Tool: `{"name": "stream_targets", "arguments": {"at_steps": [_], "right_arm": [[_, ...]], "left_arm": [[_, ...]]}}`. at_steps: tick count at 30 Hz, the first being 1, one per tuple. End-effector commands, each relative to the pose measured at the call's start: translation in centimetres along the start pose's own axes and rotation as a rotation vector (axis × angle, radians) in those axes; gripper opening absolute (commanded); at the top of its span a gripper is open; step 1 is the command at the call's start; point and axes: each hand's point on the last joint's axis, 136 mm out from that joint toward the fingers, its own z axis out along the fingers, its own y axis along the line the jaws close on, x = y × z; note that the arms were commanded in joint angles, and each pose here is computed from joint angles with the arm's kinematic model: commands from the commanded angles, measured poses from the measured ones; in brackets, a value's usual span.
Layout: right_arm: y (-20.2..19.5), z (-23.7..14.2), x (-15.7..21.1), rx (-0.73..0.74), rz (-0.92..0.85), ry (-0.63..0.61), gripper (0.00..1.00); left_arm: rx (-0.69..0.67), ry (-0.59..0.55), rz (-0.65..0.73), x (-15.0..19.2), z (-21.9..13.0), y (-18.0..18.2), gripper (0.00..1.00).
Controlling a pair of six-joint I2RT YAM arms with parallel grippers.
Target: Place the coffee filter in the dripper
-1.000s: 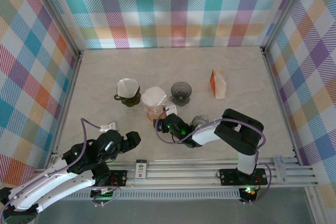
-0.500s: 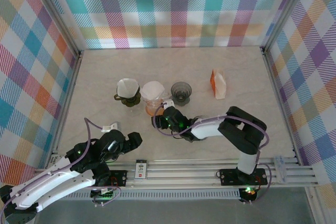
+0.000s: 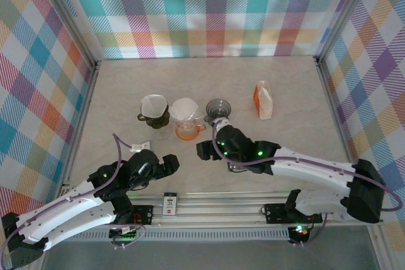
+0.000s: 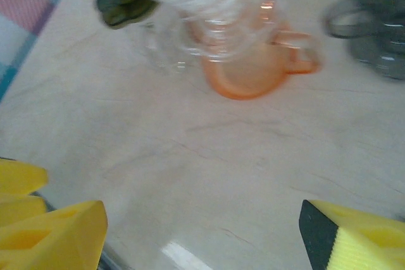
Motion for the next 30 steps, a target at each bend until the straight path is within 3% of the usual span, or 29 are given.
{"name": "stream_targets", "arguments": {"at_steps": [1, 7, 10, 16, 26, 30], "right_arm": [[-7.5, -3.1, 2.5, 0.253, 0.065, 0.13, 0.82], [-13.7, -5.4, 3.3, 0.316, 0.302, 0.176, 0.8], [-14.7, -4.4, 4.1, 0.29, 0.368, 0.217, 0.76], [-14.4, -2.3, 3.9, 0.246, 0.34, 0.246, 0.68], [-15.1, -1.3, 5.5, 0.31, 0.254, 0.343, 0.31], [-13.8, -0.8, 5.7, 0.292, 0.198, 0.373, 0.22]], "left_arm": [[0.028, -0.061, 0.036, -1.5, -0.1, -1.2, 1.0], [0.012, -0.07, 0.055, -1.6, 0.3, -1.1, 1.0], [0.0, -0.069, 0.065, -1.7, 0.2, -1.0, 1.0], [-0.007, -0.072, 0.062, -1.6, 0.1, -0.5, 1.0], [-0.018, -0.081, 0.041, -1.5, 0.1, 0.2, 1.0], [-0.022, -0.08, 0.037, -1.5, 0.2, 0.2, 1.0]]}}
